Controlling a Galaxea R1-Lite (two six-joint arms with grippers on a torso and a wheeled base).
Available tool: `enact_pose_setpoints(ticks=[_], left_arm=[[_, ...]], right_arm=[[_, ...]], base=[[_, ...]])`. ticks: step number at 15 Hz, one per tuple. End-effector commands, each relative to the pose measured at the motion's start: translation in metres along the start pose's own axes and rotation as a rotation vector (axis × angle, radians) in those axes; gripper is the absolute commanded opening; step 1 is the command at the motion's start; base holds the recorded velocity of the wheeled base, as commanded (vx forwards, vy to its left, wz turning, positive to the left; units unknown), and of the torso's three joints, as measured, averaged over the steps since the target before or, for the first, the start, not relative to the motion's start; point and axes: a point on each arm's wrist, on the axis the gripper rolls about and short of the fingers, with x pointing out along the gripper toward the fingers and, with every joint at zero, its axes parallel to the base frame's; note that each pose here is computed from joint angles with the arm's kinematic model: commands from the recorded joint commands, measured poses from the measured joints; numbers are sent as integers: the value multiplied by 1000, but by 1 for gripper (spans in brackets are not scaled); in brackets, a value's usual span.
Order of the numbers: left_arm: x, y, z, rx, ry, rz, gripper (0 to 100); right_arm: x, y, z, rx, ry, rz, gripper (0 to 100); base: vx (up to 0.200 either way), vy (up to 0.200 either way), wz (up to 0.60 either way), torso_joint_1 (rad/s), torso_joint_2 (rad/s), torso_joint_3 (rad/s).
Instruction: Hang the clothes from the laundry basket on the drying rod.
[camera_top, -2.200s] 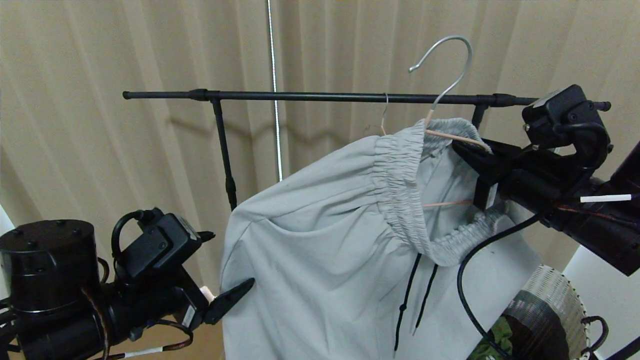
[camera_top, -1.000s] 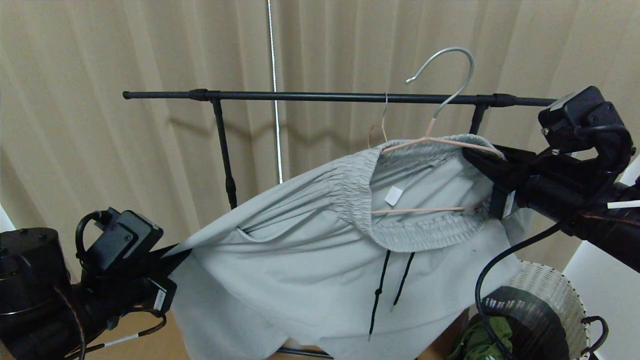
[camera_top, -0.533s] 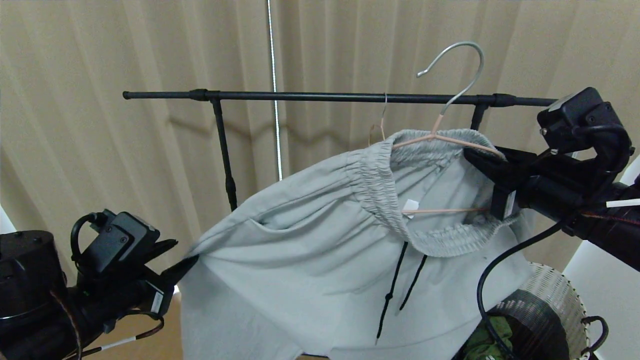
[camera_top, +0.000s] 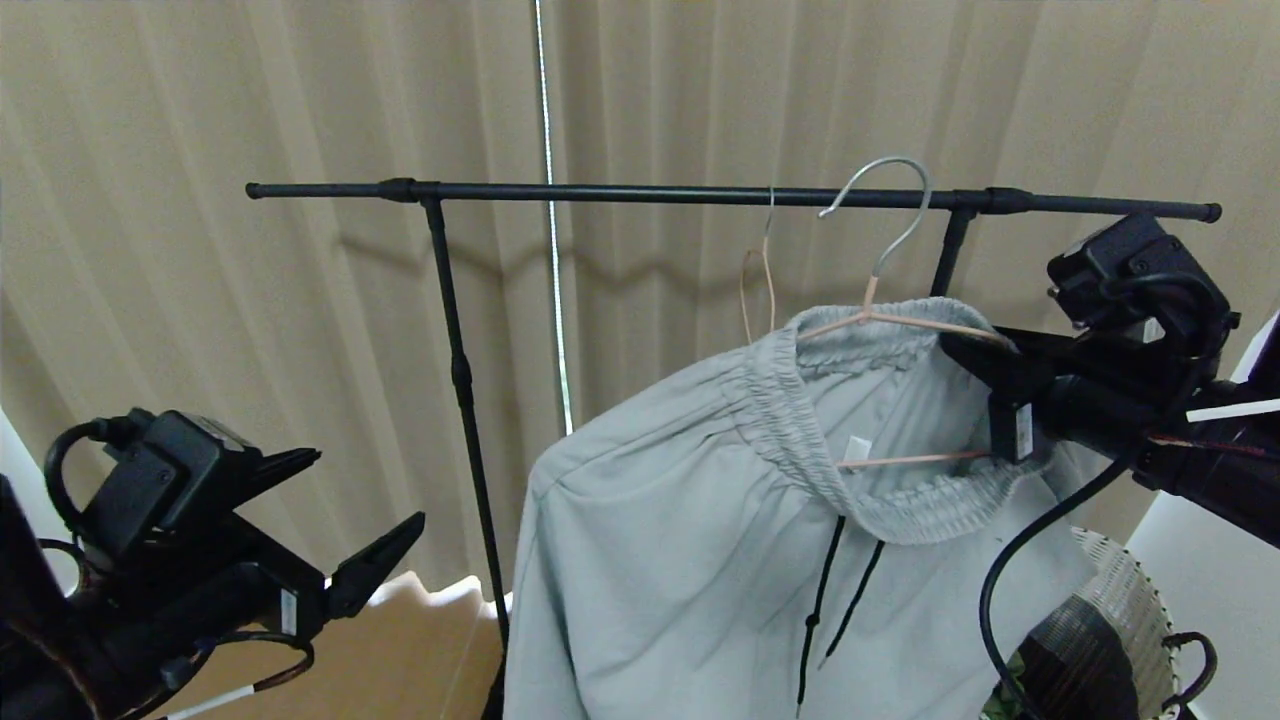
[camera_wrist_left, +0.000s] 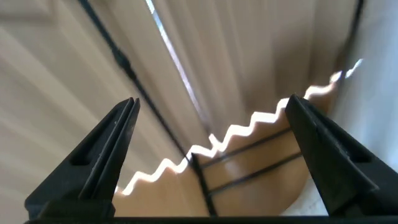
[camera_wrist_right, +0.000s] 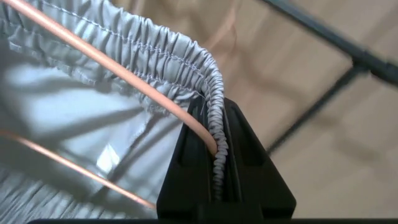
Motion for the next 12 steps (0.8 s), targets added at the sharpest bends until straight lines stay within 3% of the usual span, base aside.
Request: enact_pose_setpoints(ticks=[1,4,8,12], left_arm=[[-21,0,12,-8,-83,10,100],[-40,0,13,-40,-93,12,100],[-63,-4,0,-168,-25,-5,100],[-70,-7,-8,-169,-21,-4,100]], right_arm=[[-2,-2,-3,-5,46,-32,0],[-7,-2,-8,-16,110,-43,0],[-7,-6,-13,-26,187,-120,0],[-11,-15,-19,-29,248,-188,0]], base=[[0,0,0,0,0,0],[0,0,0,0,0,0],[0,0,0,0,0,0],[0,0,0,0,0,0]])
